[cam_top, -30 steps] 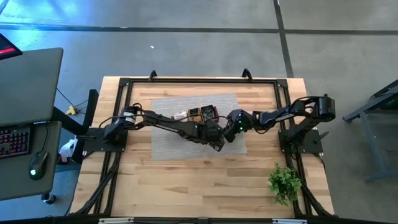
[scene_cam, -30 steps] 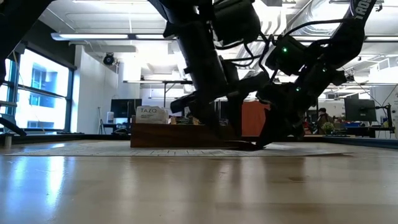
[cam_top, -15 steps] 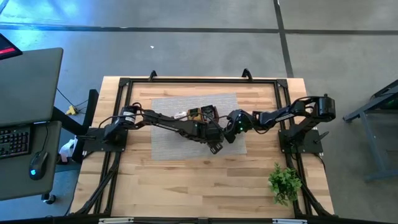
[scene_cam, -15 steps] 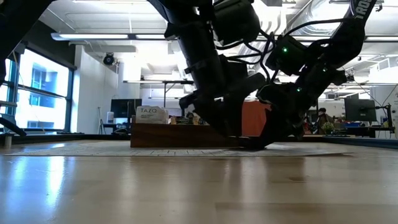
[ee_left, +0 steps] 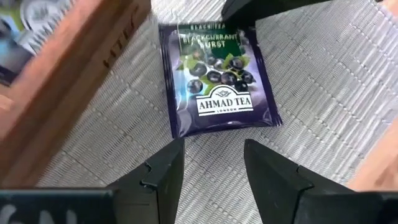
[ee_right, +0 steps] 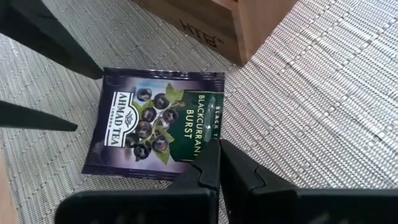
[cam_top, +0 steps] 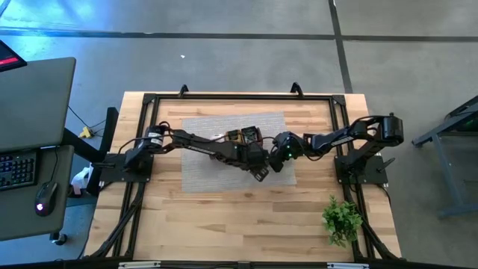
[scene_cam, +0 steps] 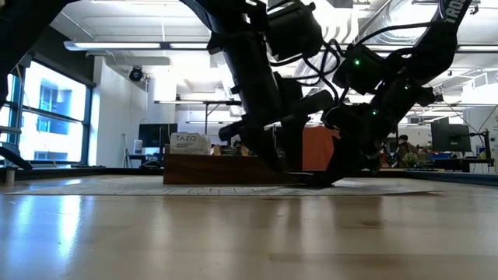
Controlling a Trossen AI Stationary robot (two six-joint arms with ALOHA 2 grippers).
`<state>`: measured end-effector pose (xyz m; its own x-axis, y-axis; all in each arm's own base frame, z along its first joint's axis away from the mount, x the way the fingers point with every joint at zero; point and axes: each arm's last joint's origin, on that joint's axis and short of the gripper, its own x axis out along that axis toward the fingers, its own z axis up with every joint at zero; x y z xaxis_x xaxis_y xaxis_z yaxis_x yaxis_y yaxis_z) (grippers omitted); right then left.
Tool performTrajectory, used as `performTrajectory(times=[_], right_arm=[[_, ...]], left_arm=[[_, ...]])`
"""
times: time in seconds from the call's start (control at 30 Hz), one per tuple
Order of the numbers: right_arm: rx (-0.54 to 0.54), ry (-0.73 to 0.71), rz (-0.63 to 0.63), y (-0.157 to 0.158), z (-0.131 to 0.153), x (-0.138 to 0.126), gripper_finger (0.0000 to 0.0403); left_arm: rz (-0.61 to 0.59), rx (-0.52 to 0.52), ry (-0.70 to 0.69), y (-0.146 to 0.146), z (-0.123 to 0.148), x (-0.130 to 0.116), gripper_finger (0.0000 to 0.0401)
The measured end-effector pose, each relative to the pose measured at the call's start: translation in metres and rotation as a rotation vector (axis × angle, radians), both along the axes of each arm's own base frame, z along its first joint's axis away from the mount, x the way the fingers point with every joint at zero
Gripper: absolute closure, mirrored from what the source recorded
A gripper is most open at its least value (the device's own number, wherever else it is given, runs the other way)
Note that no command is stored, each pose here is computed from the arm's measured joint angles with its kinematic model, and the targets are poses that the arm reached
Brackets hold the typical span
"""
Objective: Pick & Place Tea
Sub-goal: Put the violet tea bag into the right section of the wooden organizer
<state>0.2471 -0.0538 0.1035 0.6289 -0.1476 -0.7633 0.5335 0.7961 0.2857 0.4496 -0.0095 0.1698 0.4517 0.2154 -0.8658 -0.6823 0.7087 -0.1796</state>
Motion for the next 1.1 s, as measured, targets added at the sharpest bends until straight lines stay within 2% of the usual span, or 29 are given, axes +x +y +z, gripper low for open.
performTrajectory(times=[0.1, 0.33, 0.5, 0.67, 0.87, 1.1], right_arm=[[-0.001, 0.002, -0.001, 0.0, 0.0, 0.0, 0.0403], [-0.006, 0.004, -0.005, 0.0, 0.0, 0.0, 0.0403], [-0.013, 0.018, -0.013, -0.001, -0.002, -0.001, 0.0403], [-0.016, 0.03, -0.019, -0.001, -0.007, 0.0, 0.0403], [-0.014, 0.032, -0.016, -0.002, -0.007, 0.0, 0.0403], [-0.004, 0.033, -0.011, -0.002, -0.008, -0.001, 0.0403]], left_arm=[[0.03, -0.082, -0.007, 0.006, 0.0, 0.0, 0.0236], [0.102, -0.154, -0.016, 0.014, -0.001, 0.0, 0.0236], [0.087, -0.242, -0.009, 0.011, -0.001, 0.0, 0.0236], [0.112, -0.2, -0.016, 0.016, -0.001, 0.0, 0.0236], [0.1, -0.225, -0.019, 0.018, -0.001, 0.0, 0.0236], [0.084, -0.198, -0.026, 0.018, 0.0, 0.001, 0.0236]])
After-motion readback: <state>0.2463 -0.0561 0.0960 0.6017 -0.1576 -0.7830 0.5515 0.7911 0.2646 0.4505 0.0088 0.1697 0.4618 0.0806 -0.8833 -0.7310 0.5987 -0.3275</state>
